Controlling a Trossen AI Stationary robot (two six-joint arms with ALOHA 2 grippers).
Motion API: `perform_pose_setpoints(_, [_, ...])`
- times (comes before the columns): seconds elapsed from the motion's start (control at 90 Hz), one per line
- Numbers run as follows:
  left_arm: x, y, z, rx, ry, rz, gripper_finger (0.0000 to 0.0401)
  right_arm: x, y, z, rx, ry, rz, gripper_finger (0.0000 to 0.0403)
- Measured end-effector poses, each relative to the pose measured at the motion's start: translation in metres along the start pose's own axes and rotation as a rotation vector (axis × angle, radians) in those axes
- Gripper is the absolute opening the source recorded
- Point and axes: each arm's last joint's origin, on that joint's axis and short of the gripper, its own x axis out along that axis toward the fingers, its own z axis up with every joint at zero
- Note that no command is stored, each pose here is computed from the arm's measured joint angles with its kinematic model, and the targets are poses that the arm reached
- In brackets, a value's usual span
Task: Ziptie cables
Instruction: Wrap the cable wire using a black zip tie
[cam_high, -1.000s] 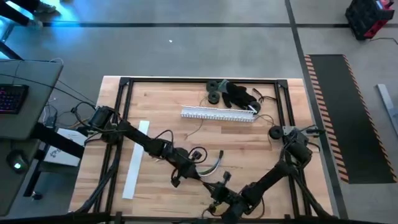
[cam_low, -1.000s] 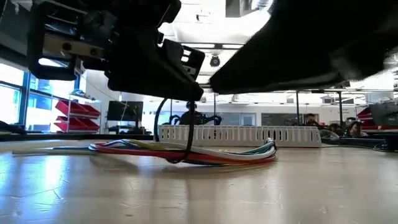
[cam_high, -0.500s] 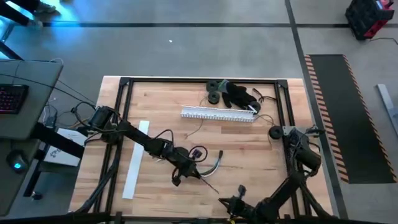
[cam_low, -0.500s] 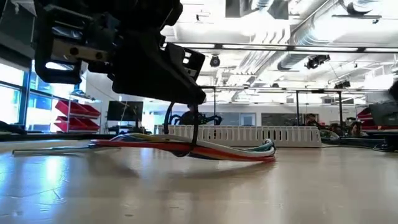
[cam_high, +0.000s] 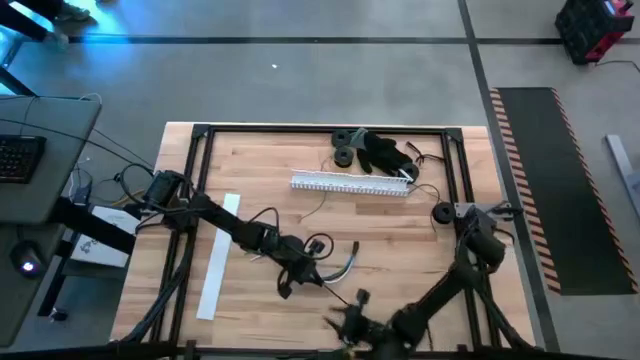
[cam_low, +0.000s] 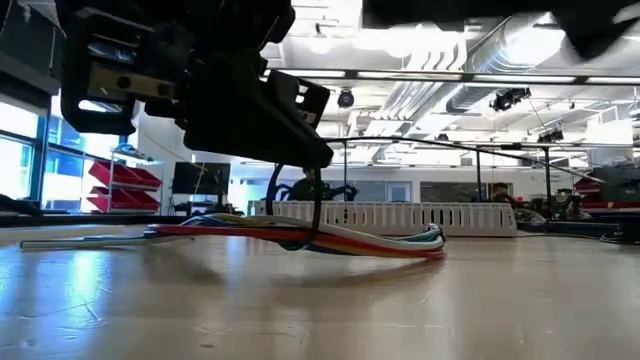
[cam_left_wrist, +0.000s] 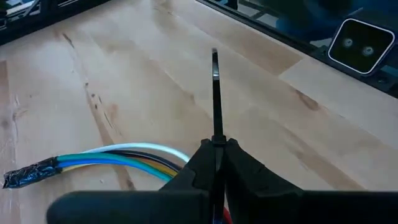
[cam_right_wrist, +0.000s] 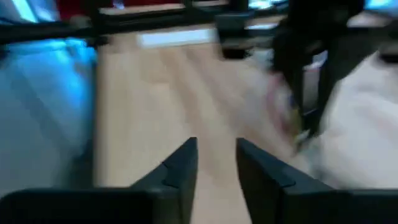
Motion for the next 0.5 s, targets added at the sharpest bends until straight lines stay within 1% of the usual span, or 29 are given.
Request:
perform_pose_setpoints(0.056, [0.0,0.0,0.0,0.0,0.0,-0.001,0.0,0.009,-0.009,0.0,-0.025,0.02,-0.051,0.0144])
perform_pose_setpoints(0.122, [0.0,0.0,0.0,0.0,-0.001,-0.006,0.0,0.019,-0.018,-0.002,-0.018,0.071,-0.08,0.0153])
perform_pose_setpoints(0.2, [0.0,0.0,0.0,-0.007,-0.002,-0.008,0.0,0.027,-0.026,-0.003,0.018,0.134,-0.09,0.0152])
perform_pose_setpoints(0.244, [0.0,0.0,0.0,-0.007,-0.002,-0.008,0.0,0.029,-0.028,-0.003,0.026,0.145,-0.093,0.0145])
perform_pose_setpoints(0.322, [0.0,0.0,0.0,-0.007,-0.002,-0.009,0.0,0.031,-0.028,-0.002,0.017,0.134,-0.102,0.0122])
perform_pose_setpoints(0.378, [0.0,0.0,0.0,-0.007,-0.002,-0.009,0.0,0.03,-0.028,-0.002,0.01,0.123,-0.108,0.0098])
perform_pose_setpoints(0.5, [0.0,0.0,0.0,-0.007,-0.002,-0.008,0.0,0.029,-0.028,-0.002,0.019,0.127,-0.108,0.0026])
